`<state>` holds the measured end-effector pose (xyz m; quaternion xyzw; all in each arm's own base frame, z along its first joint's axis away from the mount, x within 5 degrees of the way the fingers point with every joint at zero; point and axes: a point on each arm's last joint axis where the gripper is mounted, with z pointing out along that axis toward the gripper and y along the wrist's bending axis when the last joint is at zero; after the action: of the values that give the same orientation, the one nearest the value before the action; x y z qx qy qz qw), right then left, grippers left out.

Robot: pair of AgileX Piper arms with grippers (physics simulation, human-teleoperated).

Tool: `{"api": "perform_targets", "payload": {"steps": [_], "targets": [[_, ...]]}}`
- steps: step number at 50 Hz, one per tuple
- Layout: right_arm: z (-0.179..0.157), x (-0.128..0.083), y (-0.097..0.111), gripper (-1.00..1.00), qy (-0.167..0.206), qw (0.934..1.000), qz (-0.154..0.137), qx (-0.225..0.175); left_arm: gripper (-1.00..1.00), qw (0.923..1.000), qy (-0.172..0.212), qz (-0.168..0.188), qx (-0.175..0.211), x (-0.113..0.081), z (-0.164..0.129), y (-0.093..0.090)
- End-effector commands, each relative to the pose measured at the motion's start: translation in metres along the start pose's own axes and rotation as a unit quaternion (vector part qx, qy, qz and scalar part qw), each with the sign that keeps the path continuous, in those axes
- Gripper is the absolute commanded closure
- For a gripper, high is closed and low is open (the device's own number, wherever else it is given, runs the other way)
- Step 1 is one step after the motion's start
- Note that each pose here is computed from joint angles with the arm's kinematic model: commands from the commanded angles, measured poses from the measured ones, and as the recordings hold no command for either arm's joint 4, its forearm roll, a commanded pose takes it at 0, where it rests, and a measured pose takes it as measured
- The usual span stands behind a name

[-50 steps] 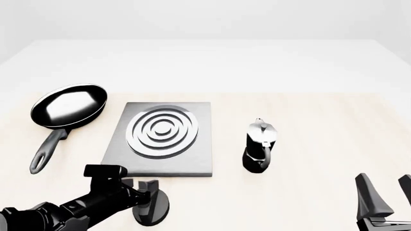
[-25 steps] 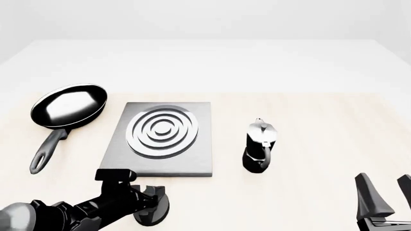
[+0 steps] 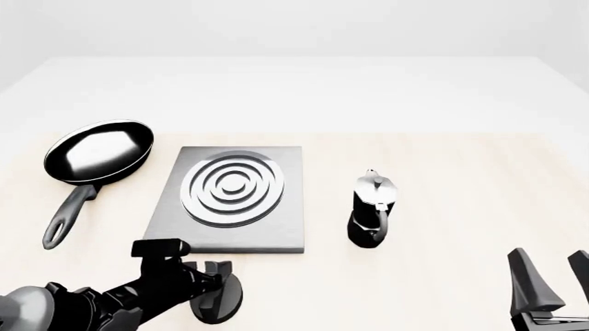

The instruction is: Turn on the stove.

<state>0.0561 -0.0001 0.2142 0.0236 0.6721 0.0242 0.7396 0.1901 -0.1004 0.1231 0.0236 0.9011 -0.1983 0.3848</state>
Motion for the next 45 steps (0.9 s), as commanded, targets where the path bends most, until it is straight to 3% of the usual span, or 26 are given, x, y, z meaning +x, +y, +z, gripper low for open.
{"api": "perform_targets", "payload": {"steps": [1, 32, 45], "targets": [[0.000, 0.000, 0.000, -1.00, 0.001, 1.0000, -0.003, -0.002, -1.00, 0.9982, -0.011, -0.022, -0.055, 0.000, -0.012, 0.027], [0.000, 0.001, 0.000, -1.00, 0.004, 0.9999, -0.012, -0.003, -1.00, 0.9961, -0.024, -0.038, -0.077, 0.002, -0.025, 0.040], [0.000, 0.000, 0.000, -1.00, 0.002, 0.9999, -0.015, -0.004, -1.00, 0.9953, -0.044, -0.034, -0.080, -0.008, -0.053, 0.036]]}}
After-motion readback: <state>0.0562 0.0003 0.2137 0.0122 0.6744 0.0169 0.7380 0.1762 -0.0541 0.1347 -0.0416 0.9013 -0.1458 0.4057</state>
